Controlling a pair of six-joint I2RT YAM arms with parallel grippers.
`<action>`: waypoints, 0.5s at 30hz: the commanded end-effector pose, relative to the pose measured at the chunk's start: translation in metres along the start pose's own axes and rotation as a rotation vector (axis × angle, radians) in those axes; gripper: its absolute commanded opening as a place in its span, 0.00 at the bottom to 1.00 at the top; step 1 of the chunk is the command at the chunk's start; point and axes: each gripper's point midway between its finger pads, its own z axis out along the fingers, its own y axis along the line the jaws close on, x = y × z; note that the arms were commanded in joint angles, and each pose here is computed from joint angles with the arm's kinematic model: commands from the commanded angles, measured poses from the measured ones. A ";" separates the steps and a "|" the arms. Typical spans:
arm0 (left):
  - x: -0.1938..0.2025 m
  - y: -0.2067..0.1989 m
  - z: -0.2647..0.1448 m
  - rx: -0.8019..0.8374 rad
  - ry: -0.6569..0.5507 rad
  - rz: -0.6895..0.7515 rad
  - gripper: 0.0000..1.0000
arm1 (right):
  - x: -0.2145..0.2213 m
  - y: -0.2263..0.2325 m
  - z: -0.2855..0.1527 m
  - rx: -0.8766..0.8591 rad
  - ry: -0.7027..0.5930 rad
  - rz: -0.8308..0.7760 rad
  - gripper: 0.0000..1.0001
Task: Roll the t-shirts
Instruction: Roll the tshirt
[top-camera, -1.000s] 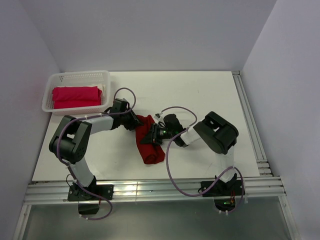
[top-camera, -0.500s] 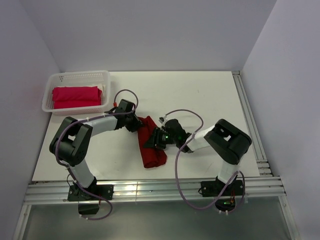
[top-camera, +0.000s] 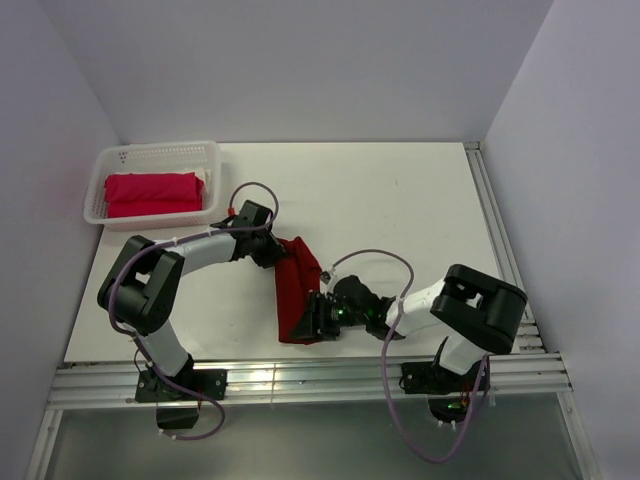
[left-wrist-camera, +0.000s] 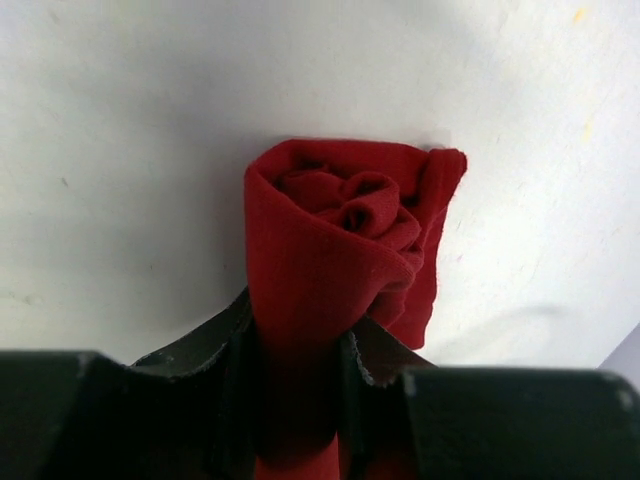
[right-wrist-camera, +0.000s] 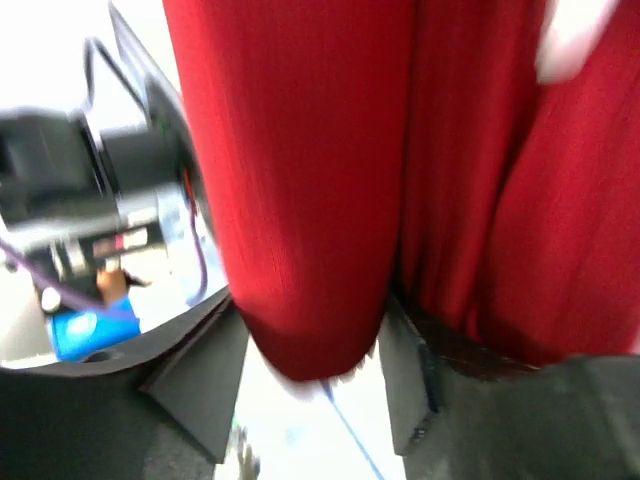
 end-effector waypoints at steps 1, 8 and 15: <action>-0.049 0.014 0.006 -0.068 -0.213 -0.039 0.00 | 0.067 -0.033 -0.021 0.126 0.226 0.052 0.61; -0.048 0.010 0.003 -0.053 -0.212 -0.026 0.00 | 0.058 -0.013 -0.036 0.146 0.160 -0.037 0.75; -0.035 0.020 -0.004 -0.072 -0.184 -0.022 0.00 | -0.007 0.007 -0.071 0.451 -0.023 -0.288 0.83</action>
